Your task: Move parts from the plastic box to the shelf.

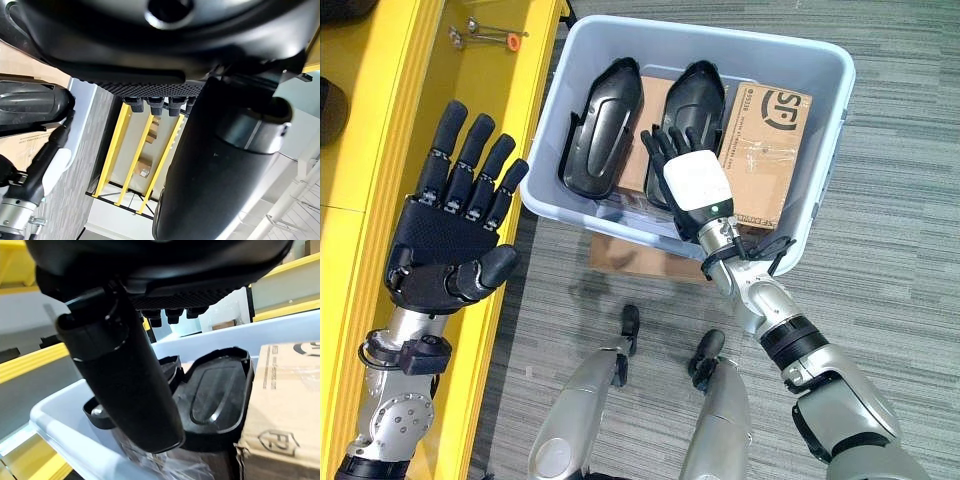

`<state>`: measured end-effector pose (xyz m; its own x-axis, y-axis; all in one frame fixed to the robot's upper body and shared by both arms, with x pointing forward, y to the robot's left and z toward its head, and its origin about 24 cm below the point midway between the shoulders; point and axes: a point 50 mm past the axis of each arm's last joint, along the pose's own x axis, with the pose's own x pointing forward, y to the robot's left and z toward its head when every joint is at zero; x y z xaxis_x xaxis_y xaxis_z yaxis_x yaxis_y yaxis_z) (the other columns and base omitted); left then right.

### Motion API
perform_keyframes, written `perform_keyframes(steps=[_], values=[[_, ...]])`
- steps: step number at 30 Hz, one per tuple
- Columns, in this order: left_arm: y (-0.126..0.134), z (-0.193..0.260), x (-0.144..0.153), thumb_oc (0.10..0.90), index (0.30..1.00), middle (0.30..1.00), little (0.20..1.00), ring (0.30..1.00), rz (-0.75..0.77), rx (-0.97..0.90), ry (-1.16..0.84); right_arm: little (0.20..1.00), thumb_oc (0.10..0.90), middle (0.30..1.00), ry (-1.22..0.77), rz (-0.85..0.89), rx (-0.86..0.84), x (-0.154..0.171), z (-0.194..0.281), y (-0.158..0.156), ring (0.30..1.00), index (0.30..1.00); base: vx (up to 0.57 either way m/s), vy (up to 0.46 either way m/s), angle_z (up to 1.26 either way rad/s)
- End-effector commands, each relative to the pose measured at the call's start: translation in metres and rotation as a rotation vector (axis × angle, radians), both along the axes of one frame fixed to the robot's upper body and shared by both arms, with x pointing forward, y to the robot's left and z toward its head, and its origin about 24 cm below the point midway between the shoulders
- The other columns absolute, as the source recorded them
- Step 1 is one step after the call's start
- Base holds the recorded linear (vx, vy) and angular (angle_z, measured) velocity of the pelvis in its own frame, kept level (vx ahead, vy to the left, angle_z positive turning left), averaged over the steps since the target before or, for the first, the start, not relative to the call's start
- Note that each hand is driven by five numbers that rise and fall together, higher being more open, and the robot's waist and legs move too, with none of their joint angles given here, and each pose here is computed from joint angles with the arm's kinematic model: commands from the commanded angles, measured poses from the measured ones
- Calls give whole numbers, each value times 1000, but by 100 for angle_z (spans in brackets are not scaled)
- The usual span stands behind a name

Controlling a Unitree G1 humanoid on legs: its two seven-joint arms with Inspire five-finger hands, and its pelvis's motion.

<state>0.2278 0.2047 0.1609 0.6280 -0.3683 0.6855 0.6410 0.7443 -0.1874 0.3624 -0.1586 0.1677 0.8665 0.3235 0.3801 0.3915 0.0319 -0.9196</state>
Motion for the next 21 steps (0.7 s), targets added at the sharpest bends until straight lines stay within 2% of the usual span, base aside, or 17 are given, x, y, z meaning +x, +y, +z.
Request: perform_keyframes(steps=[1,7,16,21], values=[[-10,39,-16,900,1000,1000,1000,1000,-69,-56,-248,1000,900,1000,-274,56,69,5,70,16,1000,1000,0,0,0],[-15,41,-14,900,1000,1000,1000,1000,-84,-79,-246,1000,900,1000,-245,11,79,13,66,10,1000,1000,4,6,2],[-24,45,-11,900,1000,1000,1000,1000,-99,-87,-235,1000,900,1000,-219,-72,217,19,60,13,1000,1000,3,-5,3],[-27,44,-9,900,1000,1000,1000,1000,-99,-102,-225,1000,900,1000,-294,-112,121,21,57,11,1000,1000,8,14,0]])
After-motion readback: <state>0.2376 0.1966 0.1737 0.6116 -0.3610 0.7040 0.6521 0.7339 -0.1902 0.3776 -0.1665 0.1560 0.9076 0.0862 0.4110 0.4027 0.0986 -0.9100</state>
